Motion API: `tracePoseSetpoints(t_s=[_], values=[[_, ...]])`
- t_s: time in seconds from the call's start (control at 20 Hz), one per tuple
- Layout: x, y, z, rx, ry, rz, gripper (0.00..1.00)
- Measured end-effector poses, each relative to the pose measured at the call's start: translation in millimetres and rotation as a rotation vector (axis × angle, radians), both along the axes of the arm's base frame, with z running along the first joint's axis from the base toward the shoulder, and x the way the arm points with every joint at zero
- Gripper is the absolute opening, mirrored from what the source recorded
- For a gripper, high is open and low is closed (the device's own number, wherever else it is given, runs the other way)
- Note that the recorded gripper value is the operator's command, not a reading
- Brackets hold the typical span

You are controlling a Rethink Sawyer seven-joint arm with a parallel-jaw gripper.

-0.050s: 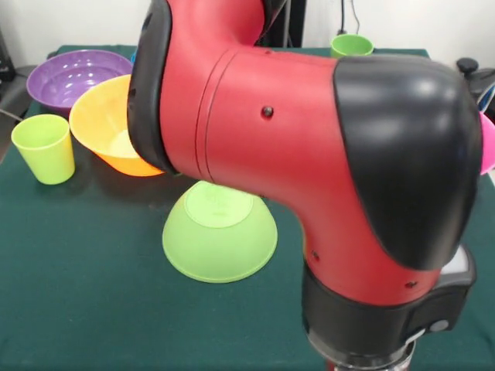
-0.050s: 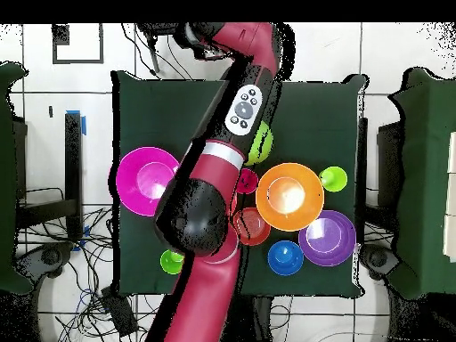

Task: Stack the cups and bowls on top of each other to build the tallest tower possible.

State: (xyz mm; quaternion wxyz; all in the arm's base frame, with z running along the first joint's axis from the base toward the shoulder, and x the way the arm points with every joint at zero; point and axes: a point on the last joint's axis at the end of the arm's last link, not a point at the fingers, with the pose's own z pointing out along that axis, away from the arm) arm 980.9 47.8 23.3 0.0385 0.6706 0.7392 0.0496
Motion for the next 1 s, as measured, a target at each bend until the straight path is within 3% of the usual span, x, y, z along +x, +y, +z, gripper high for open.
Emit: tracePoseSetpoints(t_s=[0.35,0.65,1.0], values=[[-1.8,29,37,0.039,0.022,0.01,1.0],[-0.2,58,64,0.034,0.009,0.038,1.0],[-9.8,91,86,0.038,0.038,0.067,1.0]])
